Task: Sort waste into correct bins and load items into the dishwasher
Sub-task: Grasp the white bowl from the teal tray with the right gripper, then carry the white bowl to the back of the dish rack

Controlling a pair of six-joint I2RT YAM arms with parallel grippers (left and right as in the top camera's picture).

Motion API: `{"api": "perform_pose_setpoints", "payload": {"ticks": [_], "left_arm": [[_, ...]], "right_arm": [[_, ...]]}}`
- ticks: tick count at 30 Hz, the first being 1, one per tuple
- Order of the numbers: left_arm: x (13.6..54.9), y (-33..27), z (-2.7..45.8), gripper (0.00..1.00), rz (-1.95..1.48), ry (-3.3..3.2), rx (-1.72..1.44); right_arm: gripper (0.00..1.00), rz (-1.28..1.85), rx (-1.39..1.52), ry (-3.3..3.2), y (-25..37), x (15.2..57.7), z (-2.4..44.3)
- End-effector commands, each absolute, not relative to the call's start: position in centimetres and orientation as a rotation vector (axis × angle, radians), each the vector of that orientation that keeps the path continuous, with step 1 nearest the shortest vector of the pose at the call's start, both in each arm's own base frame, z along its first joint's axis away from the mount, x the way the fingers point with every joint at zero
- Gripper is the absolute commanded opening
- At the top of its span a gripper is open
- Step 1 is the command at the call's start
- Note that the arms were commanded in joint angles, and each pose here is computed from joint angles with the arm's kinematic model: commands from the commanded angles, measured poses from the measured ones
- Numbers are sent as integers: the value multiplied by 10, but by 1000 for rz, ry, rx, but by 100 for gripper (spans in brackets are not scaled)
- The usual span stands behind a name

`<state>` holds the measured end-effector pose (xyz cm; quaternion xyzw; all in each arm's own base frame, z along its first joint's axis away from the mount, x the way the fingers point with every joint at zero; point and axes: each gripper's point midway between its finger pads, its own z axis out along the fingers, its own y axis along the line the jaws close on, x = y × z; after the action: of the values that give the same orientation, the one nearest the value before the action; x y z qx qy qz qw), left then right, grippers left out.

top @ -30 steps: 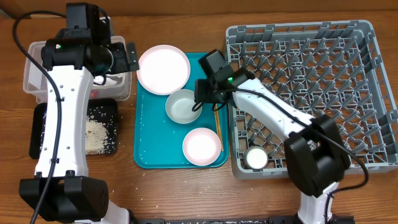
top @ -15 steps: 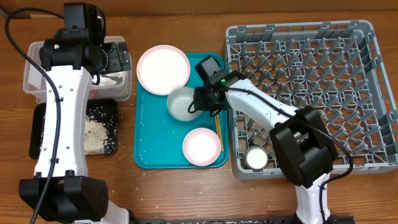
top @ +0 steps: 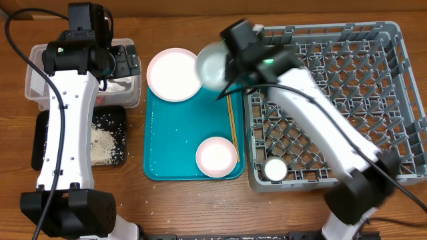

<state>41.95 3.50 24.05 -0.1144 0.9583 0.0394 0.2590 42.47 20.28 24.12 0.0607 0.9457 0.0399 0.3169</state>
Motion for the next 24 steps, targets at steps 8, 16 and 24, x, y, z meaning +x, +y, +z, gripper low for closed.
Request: {"api": "perform_pose_setpoints", "payload": {"ticks": [8, 16, 24], "left_arm": [[423, 40, 249, 100, 131, 2571, -301], [423, 40, 249, 100, 131, 2571, -301], [423, 39, 249, 100, 131, 2571, -301]], "right_arm": [[4, -638, 538, 1952, 42, 460, 331], [4, -990, 352, 1940, 34, 509, 286], [4, -1173, 214, 1983, 43, 533, 225]]}}
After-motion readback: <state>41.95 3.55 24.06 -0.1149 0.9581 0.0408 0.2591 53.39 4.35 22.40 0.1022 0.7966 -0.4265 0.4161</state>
